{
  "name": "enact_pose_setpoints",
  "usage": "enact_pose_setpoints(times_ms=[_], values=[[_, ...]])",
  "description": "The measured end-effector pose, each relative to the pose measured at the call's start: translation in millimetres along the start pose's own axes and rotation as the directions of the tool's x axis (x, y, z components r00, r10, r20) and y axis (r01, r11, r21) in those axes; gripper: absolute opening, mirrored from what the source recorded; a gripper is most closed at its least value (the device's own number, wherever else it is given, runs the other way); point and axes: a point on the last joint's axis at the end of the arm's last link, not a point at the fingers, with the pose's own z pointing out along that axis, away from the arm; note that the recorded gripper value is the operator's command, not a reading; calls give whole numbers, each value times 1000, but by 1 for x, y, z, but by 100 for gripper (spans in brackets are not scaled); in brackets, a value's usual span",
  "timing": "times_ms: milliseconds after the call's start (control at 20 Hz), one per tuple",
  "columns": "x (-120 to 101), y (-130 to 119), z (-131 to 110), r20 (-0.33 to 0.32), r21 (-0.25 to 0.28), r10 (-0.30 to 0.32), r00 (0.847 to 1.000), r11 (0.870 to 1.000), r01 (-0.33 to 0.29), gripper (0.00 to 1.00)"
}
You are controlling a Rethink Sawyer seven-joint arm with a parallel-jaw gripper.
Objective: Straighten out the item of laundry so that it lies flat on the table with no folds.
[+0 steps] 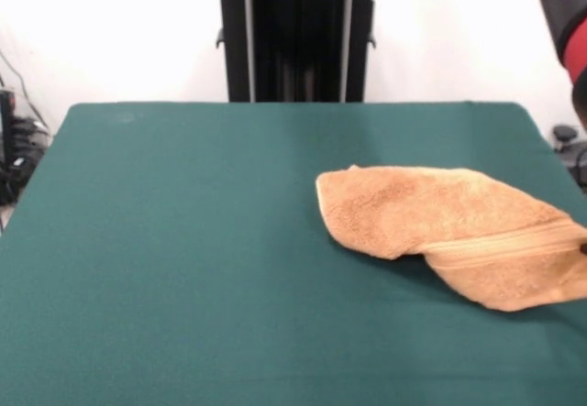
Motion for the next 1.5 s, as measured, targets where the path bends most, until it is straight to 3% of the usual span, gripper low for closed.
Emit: enact_pose_setpoints(times_ms=[150,200,700,1150,1500], values=[[0,4,3,-3,1,1,1000,1000,-1,0],[0,5,5,-4,5,4,1000,1000,-4,100],[8,12,8,2,15,20,1000,1000,-20,100],[30,31,18,5,38,46,999,998,-46,100],[83,48,20,36,76,132,991,988,-134,100]])
